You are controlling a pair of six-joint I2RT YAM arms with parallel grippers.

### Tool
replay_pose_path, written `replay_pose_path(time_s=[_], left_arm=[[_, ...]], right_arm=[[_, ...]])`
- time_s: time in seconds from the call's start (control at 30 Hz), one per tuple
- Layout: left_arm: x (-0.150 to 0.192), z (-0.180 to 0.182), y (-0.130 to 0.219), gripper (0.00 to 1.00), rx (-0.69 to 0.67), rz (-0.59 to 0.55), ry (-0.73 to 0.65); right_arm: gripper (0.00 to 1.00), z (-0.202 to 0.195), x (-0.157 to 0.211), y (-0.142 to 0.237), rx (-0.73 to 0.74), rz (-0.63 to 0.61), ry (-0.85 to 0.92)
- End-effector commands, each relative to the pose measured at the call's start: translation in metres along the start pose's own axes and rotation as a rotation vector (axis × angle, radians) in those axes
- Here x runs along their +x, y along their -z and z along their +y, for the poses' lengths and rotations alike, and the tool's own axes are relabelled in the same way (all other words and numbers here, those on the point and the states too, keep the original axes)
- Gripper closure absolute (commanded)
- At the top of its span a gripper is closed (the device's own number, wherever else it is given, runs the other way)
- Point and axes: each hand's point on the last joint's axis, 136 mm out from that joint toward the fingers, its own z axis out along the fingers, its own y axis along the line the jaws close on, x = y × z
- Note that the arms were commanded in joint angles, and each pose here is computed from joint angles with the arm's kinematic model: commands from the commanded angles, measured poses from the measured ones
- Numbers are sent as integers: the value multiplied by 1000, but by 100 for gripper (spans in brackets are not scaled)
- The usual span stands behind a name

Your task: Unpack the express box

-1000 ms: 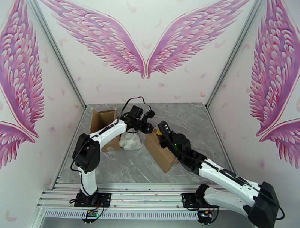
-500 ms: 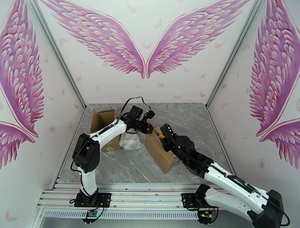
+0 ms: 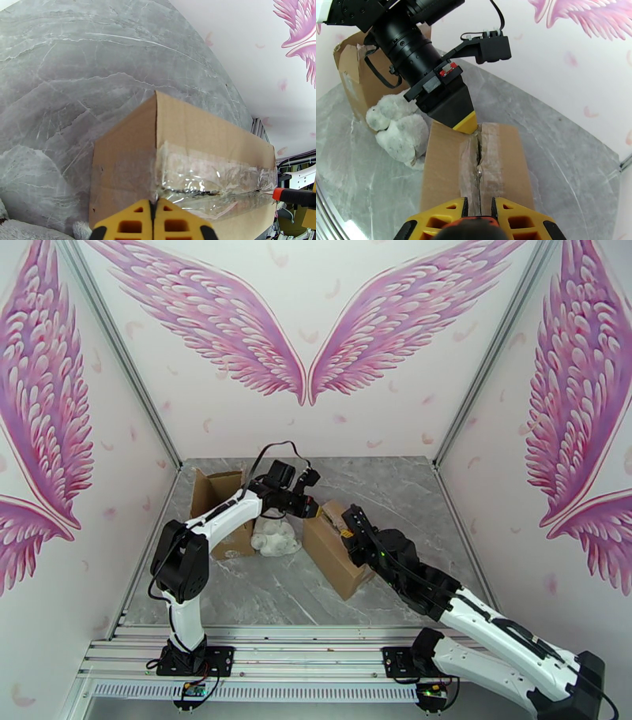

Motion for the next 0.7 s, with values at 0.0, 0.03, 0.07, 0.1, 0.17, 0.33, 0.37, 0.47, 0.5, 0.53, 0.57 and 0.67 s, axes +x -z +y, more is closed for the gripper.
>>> replay_pose_path(time_s=[0.0,0.03,0.07,0.1,0.17,0.33,0.37,0.47,0.5,0.53,0.57,0.67], left_arm=[[-13,49,21,100,-187,-69,57],[-14,52,23,100,-191,-73,59],[-15,53,24,100,-196,-77,63],[-14,55,25,100,-200,-78,69],[-15,59,28,100,-205,-87,75],[-20,64,33,100,-211,-106,87],[-21,64,34,100,-214,-109,90],[-21,67,37,100,-224,-114,95],[-21,68,38,100,-227,-118,99],[-21,69,39,100,-227,-120,103],[-21,70,40,100,-229,-124,106],[-22,73,42,100,-235,-136,120]], right_arm=[[99,-4,7,12,16,63,19],[99,-5,7,14,21,65,18],[99,-7,6,16,28,63,10],[99,-8,6,20,32,59,-2],[99,-12,3,27,41,39,-28],[99,-9,23,28,30,82,-54],[99,-7,27,28,24,92,-61],[99,-9,19,34,21,78,-97],[99,-10,16,36,21,67,-101],[99,-10,14,37,20,59,-104],[99,-10,16,37,18,58,-103],[99,-5,33,33,9,103,-104]])
